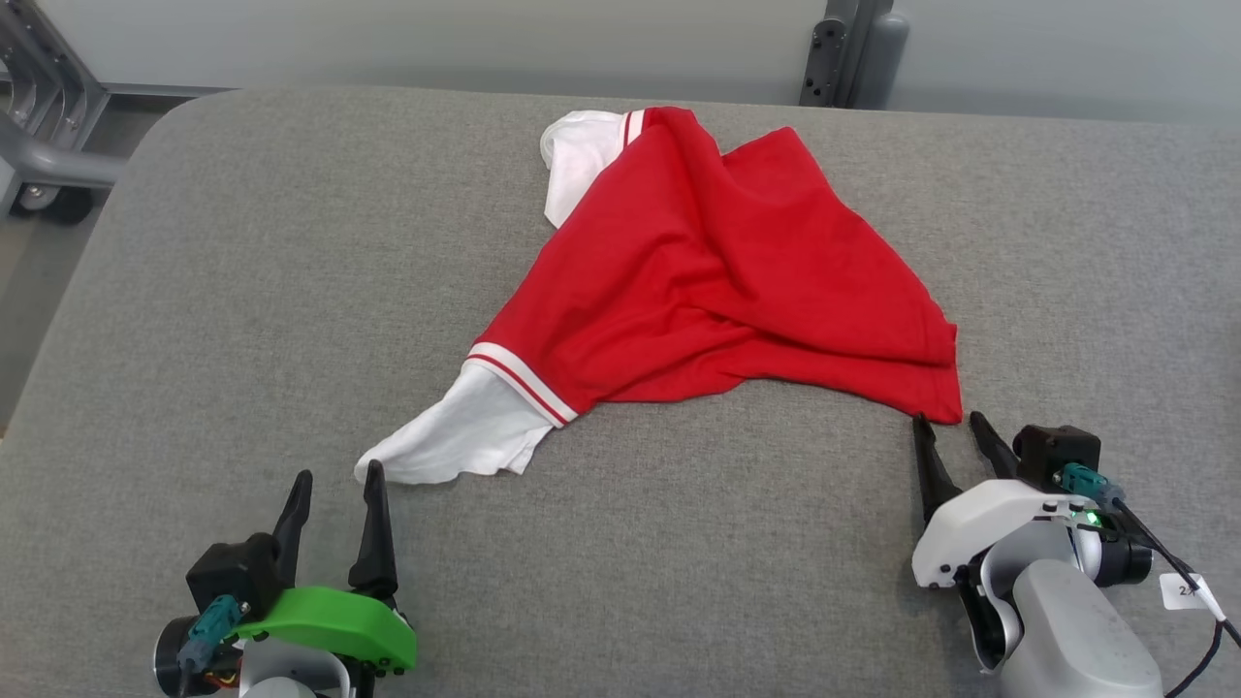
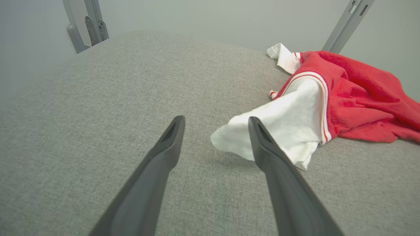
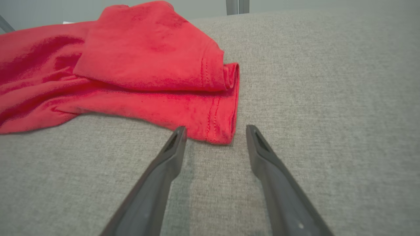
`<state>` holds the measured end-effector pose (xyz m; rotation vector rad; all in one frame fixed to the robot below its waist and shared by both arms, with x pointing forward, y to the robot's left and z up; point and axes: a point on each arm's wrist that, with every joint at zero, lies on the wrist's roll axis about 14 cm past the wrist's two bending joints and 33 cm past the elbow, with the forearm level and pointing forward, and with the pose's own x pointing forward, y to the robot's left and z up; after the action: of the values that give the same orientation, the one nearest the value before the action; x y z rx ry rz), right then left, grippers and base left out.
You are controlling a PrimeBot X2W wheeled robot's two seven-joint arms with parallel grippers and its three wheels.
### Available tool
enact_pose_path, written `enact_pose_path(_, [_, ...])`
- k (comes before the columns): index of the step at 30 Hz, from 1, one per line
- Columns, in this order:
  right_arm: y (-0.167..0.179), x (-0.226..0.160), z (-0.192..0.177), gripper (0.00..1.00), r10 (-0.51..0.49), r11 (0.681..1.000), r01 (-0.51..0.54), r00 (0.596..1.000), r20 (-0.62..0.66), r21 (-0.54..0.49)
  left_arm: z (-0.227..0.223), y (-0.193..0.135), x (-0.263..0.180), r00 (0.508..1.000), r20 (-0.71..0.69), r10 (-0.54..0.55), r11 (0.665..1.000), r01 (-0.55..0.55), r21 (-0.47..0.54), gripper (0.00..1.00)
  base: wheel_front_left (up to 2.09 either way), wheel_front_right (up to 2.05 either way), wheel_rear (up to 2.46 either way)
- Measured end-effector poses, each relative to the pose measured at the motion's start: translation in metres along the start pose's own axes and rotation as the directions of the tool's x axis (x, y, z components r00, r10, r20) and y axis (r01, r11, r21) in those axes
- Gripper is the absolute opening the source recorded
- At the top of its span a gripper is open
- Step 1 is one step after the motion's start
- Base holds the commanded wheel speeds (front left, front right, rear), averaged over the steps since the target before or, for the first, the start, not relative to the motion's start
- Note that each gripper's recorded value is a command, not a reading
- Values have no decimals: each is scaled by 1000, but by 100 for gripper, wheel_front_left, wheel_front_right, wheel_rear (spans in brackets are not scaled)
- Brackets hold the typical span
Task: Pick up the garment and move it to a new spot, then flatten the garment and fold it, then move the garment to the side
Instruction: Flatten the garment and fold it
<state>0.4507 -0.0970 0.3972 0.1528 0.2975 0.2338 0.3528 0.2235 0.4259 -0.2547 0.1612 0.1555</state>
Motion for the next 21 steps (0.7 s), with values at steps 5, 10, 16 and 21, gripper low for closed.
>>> enact_pose_path(5, [1,3,-8,0,0,1000,0,1000,-25,7,0,8,-2,1000,-2,25,1000,-25,4,100,0,0,0])
enact_pose_path(10, [-10,-7,-1,0,-37,999,37,999,7,35,-7,7,-8,1000,-18,23,1000,-23,2,100,0,0,0])
enact_pose_path(16, [-23,-30,3,0,-76,996,75,996,35,42,-12,-1,-13,1000,-29,3,1000,-3,-10,100,0,0,0])
enact_pose_path(21, [-32,-53,4,0,-108,993,105,993,55,48,-15,-5,-21,999,-36,-8,1000,8,-16,100,0,0,0])
